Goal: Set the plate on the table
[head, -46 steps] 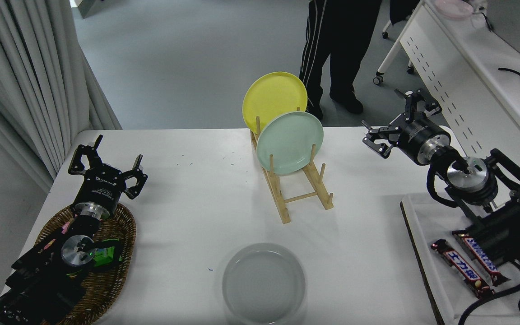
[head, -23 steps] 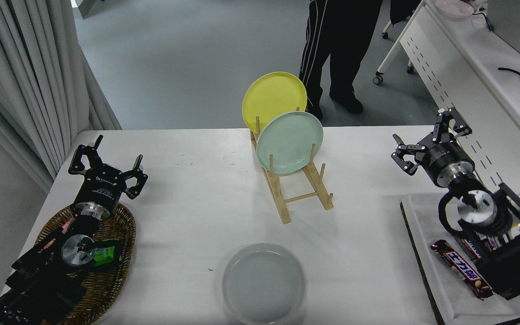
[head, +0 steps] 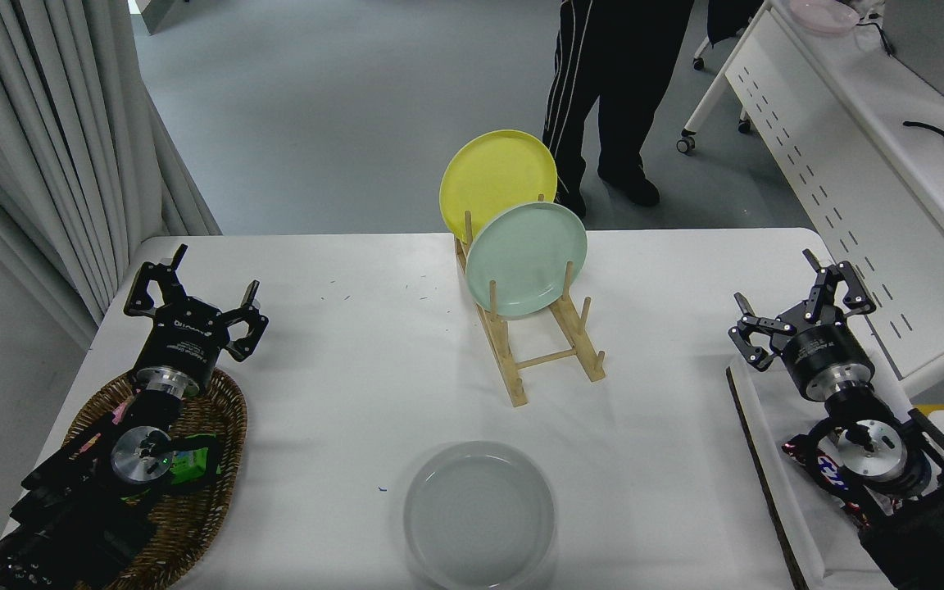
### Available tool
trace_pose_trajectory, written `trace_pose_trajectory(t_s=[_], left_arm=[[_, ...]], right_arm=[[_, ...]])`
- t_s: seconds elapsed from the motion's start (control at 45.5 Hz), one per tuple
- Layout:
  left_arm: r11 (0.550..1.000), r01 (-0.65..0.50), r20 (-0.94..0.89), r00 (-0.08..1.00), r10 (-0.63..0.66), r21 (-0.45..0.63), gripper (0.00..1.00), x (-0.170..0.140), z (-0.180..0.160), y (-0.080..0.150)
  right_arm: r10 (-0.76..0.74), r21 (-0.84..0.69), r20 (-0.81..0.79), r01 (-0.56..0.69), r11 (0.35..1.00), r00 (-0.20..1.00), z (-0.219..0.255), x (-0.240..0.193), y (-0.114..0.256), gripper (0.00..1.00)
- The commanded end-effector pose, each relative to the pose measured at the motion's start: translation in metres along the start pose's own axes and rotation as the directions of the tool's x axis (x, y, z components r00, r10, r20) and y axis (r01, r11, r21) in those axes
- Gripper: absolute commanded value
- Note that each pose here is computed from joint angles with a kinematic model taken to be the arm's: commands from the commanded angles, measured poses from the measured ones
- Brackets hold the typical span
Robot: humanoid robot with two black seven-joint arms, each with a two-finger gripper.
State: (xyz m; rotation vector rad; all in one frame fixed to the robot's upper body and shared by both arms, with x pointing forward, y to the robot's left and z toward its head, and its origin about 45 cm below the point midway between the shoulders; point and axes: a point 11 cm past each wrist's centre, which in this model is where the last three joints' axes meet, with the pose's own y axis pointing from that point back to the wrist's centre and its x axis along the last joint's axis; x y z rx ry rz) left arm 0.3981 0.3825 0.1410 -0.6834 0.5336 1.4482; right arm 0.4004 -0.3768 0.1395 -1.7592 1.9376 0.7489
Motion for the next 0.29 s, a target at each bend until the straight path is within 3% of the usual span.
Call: trace_pose_trajectory(t_s=[0.0, 0.264], left_arm=[[1.000, 0.001, -0.001, 1.000, -0.001, 0.000, 1.00, -0.0002, -0.0002, 0.0000], [1.000, 0.000, 0.001, 1.000, 0.000, 0.000, 1.00, 0.0003, 0.0005, 0.0000]], right_arm=[[0.005, 0.001, 0.001, -0.005, 1.000, 1.000, 0.0056, 0.0044, 0.0029, 1.00], [0.019, -0.001, 0.000, -0.019, 1.000, 1.000, 0.0056, 0.0080, 0.0032, 1.00]])
